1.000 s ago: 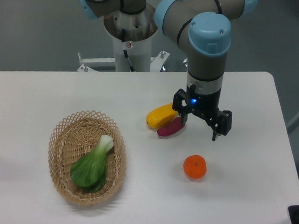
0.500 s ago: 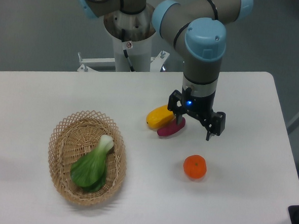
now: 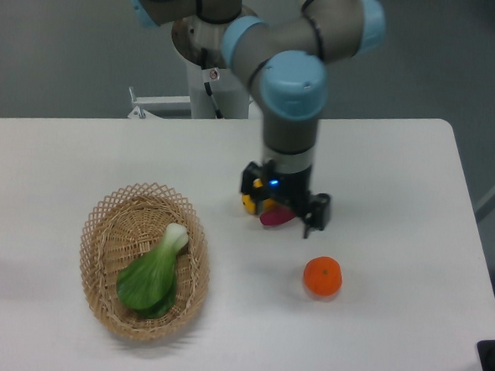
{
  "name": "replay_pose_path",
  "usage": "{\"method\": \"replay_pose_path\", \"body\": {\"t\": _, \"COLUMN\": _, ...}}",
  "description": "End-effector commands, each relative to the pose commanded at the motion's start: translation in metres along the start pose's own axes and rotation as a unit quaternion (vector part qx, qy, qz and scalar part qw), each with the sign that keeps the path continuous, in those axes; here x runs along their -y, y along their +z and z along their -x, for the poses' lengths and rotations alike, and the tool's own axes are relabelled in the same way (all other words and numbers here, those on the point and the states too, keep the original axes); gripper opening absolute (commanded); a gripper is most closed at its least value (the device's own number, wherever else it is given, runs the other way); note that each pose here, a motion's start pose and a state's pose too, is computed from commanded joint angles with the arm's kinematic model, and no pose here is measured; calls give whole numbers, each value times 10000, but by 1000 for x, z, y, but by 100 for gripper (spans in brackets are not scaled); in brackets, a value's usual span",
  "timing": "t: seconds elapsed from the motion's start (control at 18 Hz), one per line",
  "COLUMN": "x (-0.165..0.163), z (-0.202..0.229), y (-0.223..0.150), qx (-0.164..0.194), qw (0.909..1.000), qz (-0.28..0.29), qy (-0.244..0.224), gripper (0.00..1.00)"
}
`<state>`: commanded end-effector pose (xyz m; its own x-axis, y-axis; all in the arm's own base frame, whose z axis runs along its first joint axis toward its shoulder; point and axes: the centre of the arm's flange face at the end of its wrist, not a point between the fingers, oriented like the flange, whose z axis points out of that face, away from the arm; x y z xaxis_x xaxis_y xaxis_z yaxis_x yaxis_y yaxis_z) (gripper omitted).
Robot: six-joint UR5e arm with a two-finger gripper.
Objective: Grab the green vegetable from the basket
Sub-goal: 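Move the gripper over the wicker basket and lower onto the bok choy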
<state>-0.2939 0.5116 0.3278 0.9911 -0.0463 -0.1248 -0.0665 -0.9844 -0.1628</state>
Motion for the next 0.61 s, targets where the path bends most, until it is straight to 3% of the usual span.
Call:
{"method": "replay_pose_path", "body": {"t": 0.22, "x": 25, "z": -45, "y": 10, "qx": -104, "qw": 9995, "qz": -14, "qy": -302, "gripper": 100}}
{"method": "replay_pose_path", "body": {"t": 0.61, "x": 56, "z": -116, "y": 55, "qx": -314, "qw": 9989, "qz": 251, "qy": 245, "gripper": 100}}
